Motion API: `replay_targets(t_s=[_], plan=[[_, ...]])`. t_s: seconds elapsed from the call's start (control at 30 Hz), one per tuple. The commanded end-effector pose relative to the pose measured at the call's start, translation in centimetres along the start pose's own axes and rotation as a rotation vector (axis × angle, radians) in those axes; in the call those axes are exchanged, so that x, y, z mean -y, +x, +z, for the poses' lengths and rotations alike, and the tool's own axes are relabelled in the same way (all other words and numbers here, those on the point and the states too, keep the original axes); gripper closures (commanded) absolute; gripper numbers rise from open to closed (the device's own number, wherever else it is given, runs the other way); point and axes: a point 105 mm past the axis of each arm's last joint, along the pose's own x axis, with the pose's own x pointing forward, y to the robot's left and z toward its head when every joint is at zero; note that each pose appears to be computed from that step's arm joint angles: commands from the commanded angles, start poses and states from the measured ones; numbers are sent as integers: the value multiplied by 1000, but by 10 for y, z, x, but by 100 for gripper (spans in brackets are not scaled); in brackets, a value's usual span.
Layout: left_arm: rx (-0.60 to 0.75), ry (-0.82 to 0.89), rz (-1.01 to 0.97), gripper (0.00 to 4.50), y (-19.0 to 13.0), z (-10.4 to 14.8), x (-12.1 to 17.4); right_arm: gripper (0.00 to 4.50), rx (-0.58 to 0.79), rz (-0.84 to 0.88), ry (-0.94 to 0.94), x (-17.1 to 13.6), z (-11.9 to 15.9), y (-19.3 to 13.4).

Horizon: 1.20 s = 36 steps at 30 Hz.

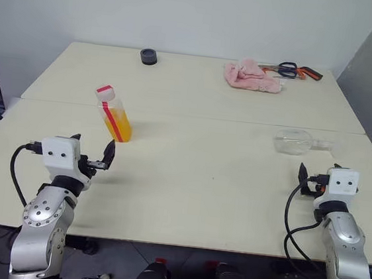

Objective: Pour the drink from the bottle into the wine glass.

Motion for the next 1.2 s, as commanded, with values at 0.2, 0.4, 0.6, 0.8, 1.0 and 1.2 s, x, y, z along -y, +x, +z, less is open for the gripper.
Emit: replay_targets(t_s=[0.2, 0.4, 0.6, 0.8, 1.0, 1.2], plan=[[41, 40, 2, 4, -1, 11, 0, 0, 60, 9, 3, -2, 17, 2], [46, 36, 31, 4, -1, 11, -2, 0, 63, 30, 13, -7, 20, 3], [63, 39, 67, 4, -2, 14, -13, 0, 62, 39, 14, -8, 19, 2], [108, 5, 77, 4, -3, 20, -18, 0, 65, 48, 18, -10, 19, 2], [109, -3, 93, 4, -4, 19, -20, 0, 93, 131, 61, -24, 26, 0], [72, -2, 96, 4, -2, 14, -18, 0, 150, 543, 128, -83, 52, -15]])
